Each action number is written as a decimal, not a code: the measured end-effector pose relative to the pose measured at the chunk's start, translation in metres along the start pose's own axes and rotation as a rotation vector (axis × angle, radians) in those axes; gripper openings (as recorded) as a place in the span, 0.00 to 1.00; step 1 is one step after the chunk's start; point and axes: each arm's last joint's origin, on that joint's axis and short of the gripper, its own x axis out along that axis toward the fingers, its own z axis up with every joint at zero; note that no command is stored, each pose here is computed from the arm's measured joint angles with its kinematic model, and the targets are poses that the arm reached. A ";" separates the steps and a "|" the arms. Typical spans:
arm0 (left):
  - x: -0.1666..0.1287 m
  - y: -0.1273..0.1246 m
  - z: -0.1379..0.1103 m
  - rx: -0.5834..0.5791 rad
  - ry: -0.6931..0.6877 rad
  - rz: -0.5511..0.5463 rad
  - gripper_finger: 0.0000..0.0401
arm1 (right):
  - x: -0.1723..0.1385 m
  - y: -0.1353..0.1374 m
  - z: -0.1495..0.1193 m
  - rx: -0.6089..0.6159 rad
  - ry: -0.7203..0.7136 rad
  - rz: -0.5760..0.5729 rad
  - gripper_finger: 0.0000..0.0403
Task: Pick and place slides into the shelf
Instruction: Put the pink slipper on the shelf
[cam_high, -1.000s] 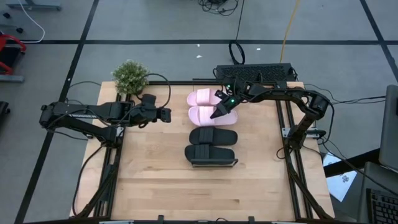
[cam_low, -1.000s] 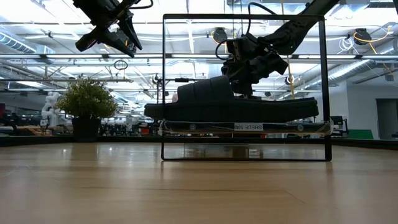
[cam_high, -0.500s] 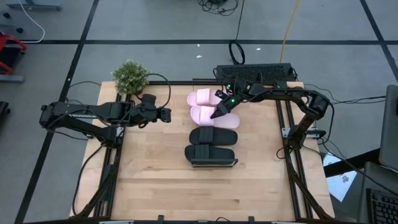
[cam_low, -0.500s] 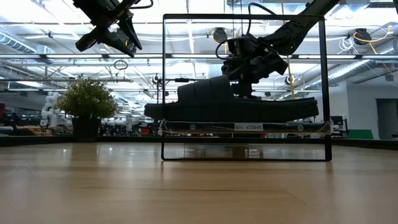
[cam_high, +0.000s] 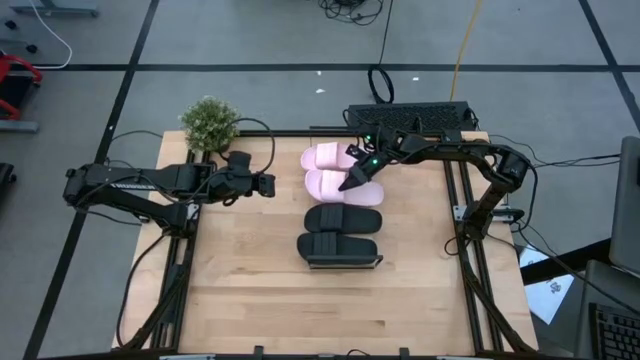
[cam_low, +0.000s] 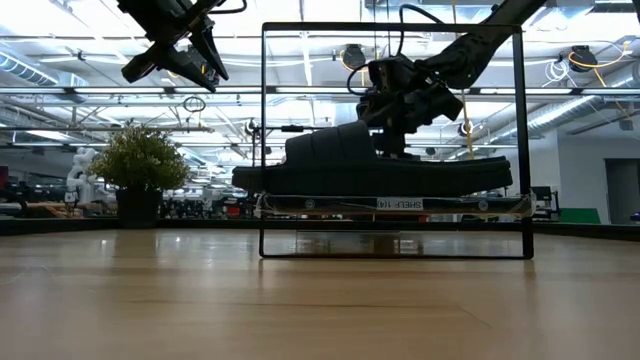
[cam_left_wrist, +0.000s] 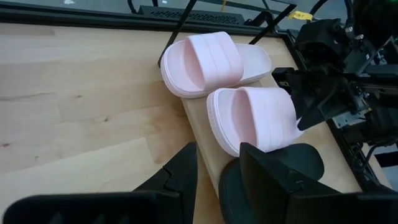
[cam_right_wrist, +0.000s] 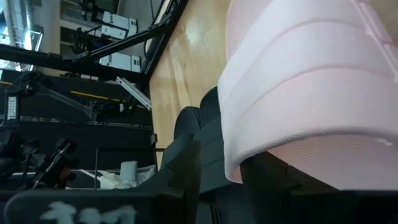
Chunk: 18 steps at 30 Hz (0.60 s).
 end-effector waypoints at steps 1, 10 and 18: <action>0.000 0.000 0.000 0.002 0.000 0.000 0.29 | 0.000 0.000 0.000 -0.004 -0.001 0.000 0.25; 0.000 0.000 0.000 0.003 0.001 -0.001 0.29 | -0.008 -0.004 0.002 0.027 0.009 0.032 0.25; 0.001 -0.004 0.003 0.026 -0.024 -0.037 0.29 | 0.000 0.001 -0.001 0.002 0.030 0.042 0.25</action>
